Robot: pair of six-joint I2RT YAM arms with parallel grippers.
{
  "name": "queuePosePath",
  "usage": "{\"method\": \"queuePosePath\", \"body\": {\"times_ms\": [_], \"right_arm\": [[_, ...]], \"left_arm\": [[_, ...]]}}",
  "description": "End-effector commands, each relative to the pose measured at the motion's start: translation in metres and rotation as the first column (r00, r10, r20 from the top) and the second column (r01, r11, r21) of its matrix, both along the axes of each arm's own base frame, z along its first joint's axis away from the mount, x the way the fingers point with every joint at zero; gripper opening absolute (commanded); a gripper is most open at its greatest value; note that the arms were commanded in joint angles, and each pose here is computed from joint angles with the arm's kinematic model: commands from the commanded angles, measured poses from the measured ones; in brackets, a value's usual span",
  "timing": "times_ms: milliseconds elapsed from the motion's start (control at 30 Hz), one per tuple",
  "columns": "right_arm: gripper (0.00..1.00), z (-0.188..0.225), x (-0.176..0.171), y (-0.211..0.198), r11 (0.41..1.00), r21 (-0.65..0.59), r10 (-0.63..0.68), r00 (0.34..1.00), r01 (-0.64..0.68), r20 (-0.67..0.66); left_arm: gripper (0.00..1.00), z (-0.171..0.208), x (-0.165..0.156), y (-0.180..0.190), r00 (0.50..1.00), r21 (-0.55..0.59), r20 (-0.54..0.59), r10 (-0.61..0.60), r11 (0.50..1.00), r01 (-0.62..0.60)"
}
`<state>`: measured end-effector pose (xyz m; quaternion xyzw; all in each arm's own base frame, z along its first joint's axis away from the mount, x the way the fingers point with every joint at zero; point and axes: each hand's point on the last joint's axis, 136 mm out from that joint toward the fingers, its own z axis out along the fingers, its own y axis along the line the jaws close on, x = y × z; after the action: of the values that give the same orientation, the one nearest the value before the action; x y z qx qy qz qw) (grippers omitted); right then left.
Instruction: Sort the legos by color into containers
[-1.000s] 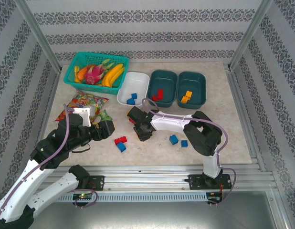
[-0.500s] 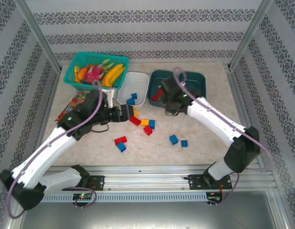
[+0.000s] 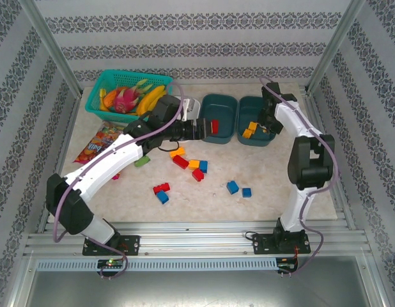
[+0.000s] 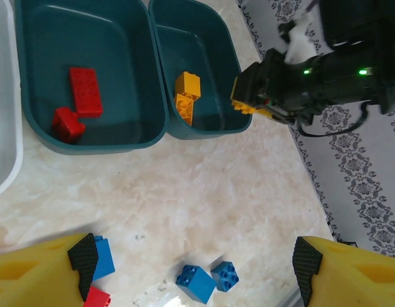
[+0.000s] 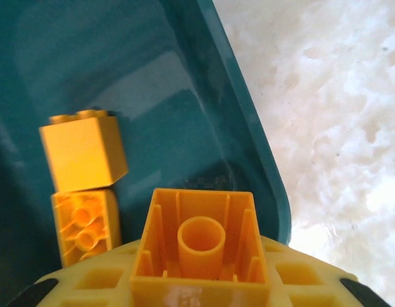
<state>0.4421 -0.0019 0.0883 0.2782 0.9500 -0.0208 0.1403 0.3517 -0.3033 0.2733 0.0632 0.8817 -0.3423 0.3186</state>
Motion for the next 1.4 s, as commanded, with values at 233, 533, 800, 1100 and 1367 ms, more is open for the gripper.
{"method": "queuePosePath", "body": {"times_ms": [233,533,800,1100,1367], "right_arm": [[0.28,-0.036,0.012,0.009,0.996,0.052,0.076,0.991,-0.071,-0.109],[0.53,-0.03,0.015,0.019,0.995,0.069,0.077,0.992,-0.071,-0.098],[0.7,0.06,0.006,0.044,0.988,0.008,0.15,0.983,-0.151,0.105],[0.76,0.114,-0.089,0.179,0.804,-0.019,0.543,0.721,-0.594,0.431],[0.85,0.085,-0.243,0.29,0.263,0.009,0.738,0.207,-0.965,0.642]], "left_arm": [[0.82,0.003,0.005,-0.01,0.999,-0.005,0.033,0.003,1.0,-0.003],[0.82,-0.012,-0.006,0.013,0.997,0.055,-0.014,0.074,0.996,-0.073],[0.82,-0.039,-0.046,0.066,0.962,0.157,-0.143,0.234,0.965,-0.212],[0.78,-0.116,-0.133,0.138,0.768,0.33,-0.412,0.489,0.866,-0.375],[0.78,-0.176,-0.169,0.135,0.599,0.369,-0.557,0.576,0.817,-0.442]]}}
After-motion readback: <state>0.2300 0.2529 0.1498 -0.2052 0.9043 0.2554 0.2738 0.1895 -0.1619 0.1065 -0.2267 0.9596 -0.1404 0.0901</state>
